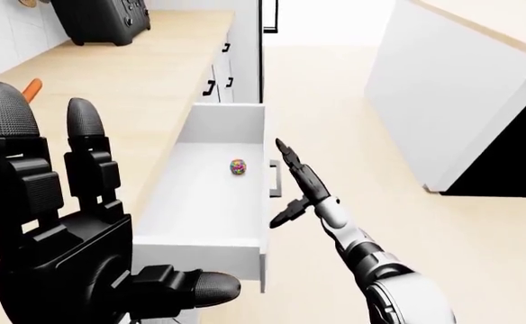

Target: Close the right drawer.

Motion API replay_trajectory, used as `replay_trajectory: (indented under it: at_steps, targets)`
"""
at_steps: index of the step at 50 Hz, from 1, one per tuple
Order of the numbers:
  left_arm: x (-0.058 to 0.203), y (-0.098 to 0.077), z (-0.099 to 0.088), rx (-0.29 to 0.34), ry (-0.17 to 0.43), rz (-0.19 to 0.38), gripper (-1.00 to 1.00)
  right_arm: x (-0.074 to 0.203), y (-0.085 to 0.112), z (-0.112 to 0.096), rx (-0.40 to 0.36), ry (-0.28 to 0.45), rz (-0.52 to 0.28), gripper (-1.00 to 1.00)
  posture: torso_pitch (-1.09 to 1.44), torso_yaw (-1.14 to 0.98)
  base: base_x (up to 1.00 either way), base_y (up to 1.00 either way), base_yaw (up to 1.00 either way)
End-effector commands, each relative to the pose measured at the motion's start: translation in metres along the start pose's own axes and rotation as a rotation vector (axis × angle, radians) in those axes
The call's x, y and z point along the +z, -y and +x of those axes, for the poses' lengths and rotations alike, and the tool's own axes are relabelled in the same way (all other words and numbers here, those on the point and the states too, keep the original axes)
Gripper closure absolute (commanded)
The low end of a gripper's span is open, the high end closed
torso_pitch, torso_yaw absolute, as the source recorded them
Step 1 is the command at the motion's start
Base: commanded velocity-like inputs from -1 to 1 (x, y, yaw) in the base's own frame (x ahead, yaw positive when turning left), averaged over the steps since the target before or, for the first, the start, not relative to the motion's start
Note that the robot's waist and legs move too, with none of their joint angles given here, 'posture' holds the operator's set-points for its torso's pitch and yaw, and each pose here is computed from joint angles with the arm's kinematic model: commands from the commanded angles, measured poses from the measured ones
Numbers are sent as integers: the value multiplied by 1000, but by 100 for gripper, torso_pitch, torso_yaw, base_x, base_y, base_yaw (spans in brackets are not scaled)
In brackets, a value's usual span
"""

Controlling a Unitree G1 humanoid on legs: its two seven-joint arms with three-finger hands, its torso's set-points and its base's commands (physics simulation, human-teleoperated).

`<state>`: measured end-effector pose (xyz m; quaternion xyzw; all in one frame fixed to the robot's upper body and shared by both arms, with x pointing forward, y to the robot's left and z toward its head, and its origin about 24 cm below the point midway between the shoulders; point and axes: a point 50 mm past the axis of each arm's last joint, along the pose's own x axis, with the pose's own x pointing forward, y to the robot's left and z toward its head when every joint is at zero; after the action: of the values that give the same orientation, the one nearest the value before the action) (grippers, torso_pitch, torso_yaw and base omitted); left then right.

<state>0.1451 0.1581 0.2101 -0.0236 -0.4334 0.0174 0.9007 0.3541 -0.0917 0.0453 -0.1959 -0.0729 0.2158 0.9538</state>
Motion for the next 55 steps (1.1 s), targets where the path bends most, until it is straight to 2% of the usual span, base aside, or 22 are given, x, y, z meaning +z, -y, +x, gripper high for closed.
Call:
replay_trajectory:
  at_steps: [1,17,29,44,55]
  targets:
    - [10,1,2,-6,60,-4,-100,24,1,12,12,119,-20,-100,0,0,0,0,0]
    - [11,0,1,-5,61,-3,-100,28,-13,16,82,125,-47,-100,0,0,0,0,0]
    - [12,0,3,-1,62,-4,-100,36,-30,21,183,133,-74,-100,0,0,0,0,0]
    - [11,0,2,0,62,-4,-100,39,-47,23,267,131,-68,-100,0,0,0,0,0]
    - [11,-1,3,0,62,-3,-100,40,-60,22,373,124,-50,-100,0,0,0,0,0]
